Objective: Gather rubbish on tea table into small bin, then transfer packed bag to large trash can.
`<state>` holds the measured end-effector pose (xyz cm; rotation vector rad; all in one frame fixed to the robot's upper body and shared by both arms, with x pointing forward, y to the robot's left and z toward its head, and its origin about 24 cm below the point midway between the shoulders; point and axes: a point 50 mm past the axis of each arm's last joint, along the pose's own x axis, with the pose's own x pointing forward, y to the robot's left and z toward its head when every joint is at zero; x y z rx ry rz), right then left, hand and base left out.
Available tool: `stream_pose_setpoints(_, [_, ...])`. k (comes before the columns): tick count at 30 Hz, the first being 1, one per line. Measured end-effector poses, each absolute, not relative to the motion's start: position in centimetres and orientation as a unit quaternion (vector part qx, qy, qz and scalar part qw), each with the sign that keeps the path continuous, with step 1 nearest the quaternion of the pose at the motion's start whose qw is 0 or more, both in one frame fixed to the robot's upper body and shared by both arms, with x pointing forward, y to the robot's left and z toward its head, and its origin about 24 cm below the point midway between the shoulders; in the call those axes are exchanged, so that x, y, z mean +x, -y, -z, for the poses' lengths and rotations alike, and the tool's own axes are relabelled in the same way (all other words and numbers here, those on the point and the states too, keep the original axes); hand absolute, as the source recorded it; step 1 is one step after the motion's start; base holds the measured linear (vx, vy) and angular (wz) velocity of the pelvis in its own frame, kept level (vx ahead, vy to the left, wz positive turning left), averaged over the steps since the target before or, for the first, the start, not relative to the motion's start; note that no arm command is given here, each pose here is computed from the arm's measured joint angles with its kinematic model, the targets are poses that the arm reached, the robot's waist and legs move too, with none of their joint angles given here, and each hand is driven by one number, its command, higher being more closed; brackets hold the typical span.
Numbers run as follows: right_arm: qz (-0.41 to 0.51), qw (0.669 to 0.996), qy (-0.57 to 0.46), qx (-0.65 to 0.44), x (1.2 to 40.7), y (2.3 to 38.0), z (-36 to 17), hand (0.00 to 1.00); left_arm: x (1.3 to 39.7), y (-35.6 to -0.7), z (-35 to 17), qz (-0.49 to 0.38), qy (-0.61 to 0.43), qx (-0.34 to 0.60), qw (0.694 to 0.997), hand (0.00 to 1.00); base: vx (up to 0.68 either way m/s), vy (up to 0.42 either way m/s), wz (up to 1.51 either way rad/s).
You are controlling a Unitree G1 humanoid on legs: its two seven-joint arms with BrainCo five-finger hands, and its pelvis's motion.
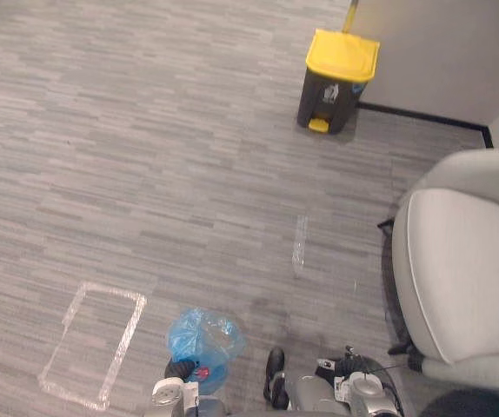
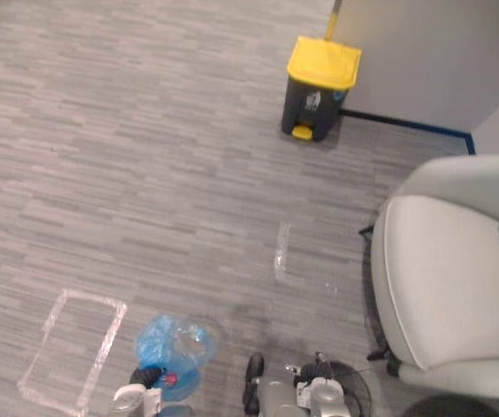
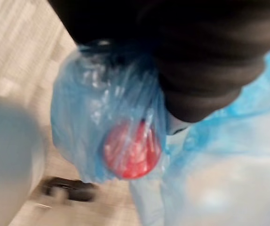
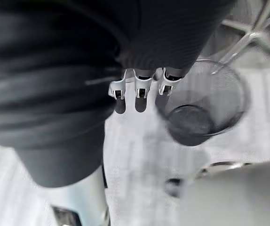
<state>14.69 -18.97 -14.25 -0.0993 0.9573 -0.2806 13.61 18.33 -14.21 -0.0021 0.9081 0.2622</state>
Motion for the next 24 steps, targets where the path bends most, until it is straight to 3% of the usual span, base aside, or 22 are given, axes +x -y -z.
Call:
stream_pose_setpoints(3, [0.137, 0.889, -0.434, -0.041, 16.4, 18.6, 13.5, 0.0, 14.8, -18.3, 13.6, -0.128, -0.412, -0.006, 0.902, 1.0, 0.31, 0.122, -0.71])
stream_pose_setpoints(7, [0.154, 0.876, -0.454, -0.047, 14.9, 19.5, 14.1, 0.0, 14.6, -17.4, 13.9, -0.124, -0.419, -0.017, 0.899, 1.0, 0.39, 0.311, -0.45])
stream_pose_setpoints(15, [0.138, 0.869, -0.474, -0.028, 13.9, 17.6, 14.7, 0.0, 13.4, -19.2, 14.2, -0.126, -0.443, 0.021, 0.887, 1.0, 0.45, 0.233, -0.34])
stream_pose_setpoints(24, [0.133, 0.881, -0.45, -0.061, 15.5, 19.2, 13.9, 0.0, 14.0, -20.0, 14.1, -0.115, -0.445, 0.046, 0.887, 1.0, 0.49, -0.066, 0.2])
